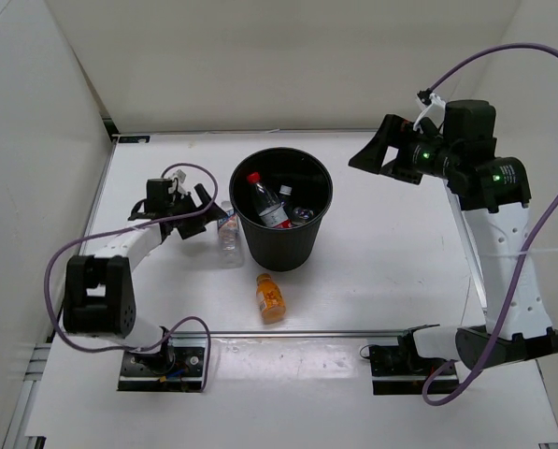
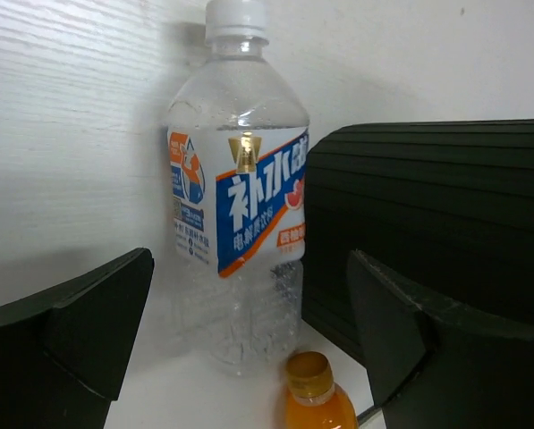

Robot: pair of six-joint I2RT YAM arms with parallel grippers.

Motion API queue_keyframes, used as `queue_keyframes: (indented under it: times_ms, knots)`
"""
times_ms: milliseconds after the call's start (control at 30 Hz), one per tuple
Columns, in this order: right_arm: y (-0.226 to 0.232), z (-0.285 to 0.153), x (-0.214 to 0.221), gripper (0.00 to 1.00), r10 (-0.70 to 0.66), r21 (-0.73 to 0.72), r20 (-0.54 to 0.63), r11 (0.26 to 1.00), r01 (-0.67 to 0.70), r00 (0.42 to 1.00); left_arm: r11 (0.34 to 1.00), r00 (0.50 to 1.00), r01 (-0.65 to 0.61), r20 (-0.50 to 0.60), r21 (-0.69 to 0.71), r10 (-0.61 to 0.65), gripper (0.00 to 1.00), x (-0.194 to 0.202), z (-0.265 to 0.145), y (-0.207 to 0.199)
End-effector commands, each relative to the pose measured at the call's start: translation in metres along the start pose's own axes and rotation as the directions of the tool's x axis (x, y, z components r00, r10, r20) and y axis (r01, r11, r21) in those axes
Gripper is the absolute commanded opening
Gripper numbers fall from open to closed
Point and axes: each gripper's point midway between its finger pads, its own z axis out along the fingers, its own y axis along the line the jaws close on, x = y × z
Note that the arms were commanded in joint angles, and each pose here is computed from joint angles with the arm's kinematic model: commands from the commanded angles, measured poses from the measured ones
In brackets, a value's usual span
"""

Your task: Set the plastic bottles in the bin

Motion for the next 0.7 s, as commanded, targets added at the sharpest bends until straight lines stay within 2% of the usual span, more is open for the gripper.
queue_keyframes:
  times_ms: [0,233,400,467,500,600,633,667]
  knots:
    - [0.013,-0.008,0.000,1.00,-0.022,-0.053,-0.018,0.998,0.021,1.000,0.992,0.998,-0.048,-0.039,0.119,0.053,1.00,0.007,0.016,-0.017]
    - [0.012,-0.007,0.000,1.00,-0.027,-0.050,-0.025,0.998,0.026,0.999,0.994,0.985,-0.047,-0.161,0.100,0.063,1.00,0.039,0.051,-0.011]
    - [0.005,-0.003,0.003,1.00,-0.022,-0.036,-0.038,0.999,0.021,0.999,0.998,0.982,-0.049,-0.182,0.046,0.056,1.00,0.049,0.064,-0.008]
    - [0.002,-0.001,0.006,1.00,-0.016,-0.031,-0.049,0.999,0.015,0.999,0.999,0.973,-0.046,-0.227,0.014,0.048,1.00,0.061,0.070,-0.003]
    - [0.001,0.001,0.009,1.00,-0.003,-0.027,-0.057,1.000,0.001,0.998,0.999,0.968,-0.038,-0.248,-0.002,0.037,0.88,0.067,0.071,0.001]
    - [-0.001,0.003,0.009,1.00,0.007,-0.026,-0.059,1.000,-0.009,0.998,0.997,0.964,-0.052,-0.265,-0.063,0.034,0.65,0.072,0.068,0.010]
    - [-0.002,0.006,0.009,1.00,0.007,-0.026,-0.058,1.000,-0.008,0.998,0.995,0.967,-0.057,-0.253,-0.084,0.035,0.55,0.069,0.064,0.011]
    - [-0.002,0.006,0.009,1.00,0.007,-0.026,-0.058,1.000,-0.008,0.998,0.992,0.971,-0.065,-0.235,-0.109,0.038,0.55,0.065,0.059,0.012]
